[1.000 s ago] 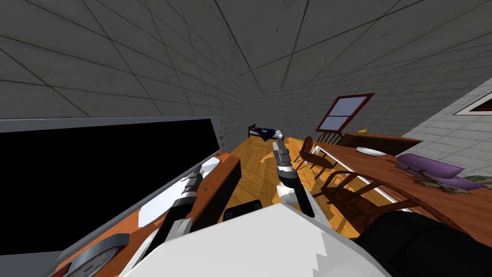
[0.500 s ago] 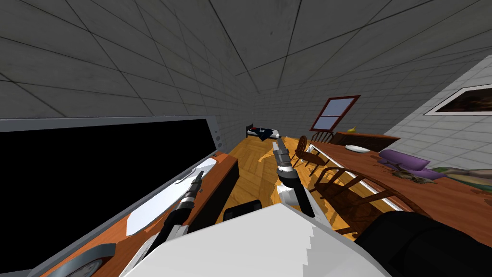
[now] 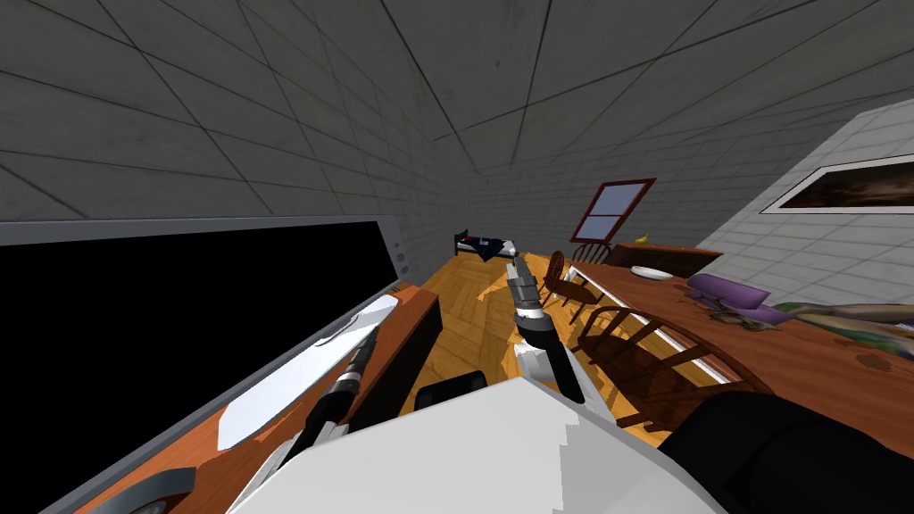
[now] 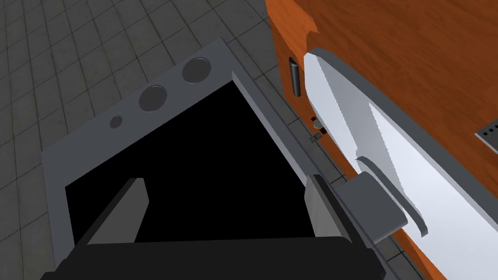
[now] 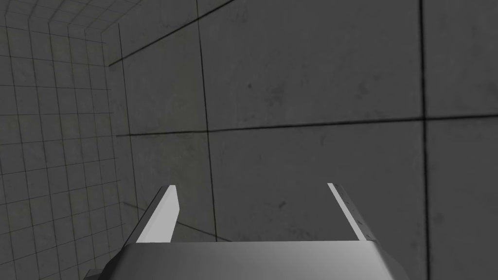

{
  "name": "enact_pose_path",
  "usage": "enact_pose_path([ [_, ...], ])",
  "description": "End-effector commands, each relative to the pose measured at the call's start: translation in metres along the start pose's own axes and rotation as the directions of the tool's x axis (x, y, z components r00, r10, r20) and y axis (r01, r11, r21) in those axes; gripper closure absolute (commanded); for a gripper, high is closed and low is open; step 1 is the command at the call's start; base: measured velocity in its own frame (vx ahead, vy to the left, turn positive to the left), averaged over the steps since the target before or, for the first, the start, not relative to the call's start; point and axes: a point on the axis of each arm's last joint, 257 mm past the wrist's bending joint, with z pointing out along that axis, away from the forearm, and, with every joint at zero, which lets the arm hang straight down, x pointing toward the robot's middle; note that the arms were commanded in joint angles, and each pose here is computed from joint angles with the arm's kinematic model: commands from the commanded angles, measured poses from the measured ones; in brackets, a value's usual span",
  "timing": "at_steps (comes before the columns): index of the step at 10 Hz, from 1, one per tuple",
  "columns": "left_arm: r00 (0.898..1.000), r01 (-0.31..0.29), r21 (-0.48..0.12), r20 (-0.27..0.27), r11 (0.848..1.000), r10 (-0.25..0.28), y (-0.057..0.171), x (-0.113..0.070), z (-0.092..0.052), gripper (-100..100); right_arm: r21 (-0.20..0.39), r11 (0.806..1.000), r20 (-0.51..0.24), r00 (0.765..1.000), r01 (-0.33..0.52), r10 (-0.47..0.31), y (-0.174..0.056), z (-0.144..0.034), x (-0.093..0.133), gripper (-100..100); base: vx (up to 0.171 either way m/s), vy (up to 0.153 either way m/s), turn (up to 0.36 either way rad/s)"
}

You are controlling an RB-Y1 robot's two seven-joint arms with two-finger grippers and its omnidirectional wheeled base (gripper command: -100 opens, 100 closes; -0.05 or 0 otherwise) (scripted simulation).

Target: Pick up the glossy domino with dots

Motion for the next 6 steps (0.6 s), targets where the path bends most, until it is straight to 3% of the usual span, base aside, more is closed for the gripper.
enact_pose_path([
  [1, 1.000, -0.018, -0.037, -0.010, 0.999, 0.017, 0.018, 0.002, -0.002, -100, 0.000, 1.000, 0.000, 1.000, 0.000, 0.000, 0.000, 0.000, 0.000, 0, 0.003, -0.031, -0.025],
  [2, 0.998, -0.050, -0.086, -0.027, 0.995, 0.048, 0.039, 0.004, -0.002, -100, 0.000, 1.000, 0.000, 1.000, 0.000, 0.000, 0.000, 0.000, 0.000, 0, 0.006, -0.033, -0.061],
  [5, 0.996, -0.082, -0.144, -0.048, 0.986, 0.076, 0.065, 0.005, -0.005, -100, 0.000, 1.000, 0.000, 1.000, 0.000, 0.000, 0.000, 0.000, 0.000, 0, 0.013, -0.032, -0.034],
  [6, 0.992, -0.113, -0.195, -0.069, 0.974, 0.101, 0.088, 0.006, -0.007, -100, 0.000, 1.000, 0.000, 1.000, 0.000, 0.000, 0.000, 0.000, 0.000, 0, 0.021, -0.027, -0.051],
])
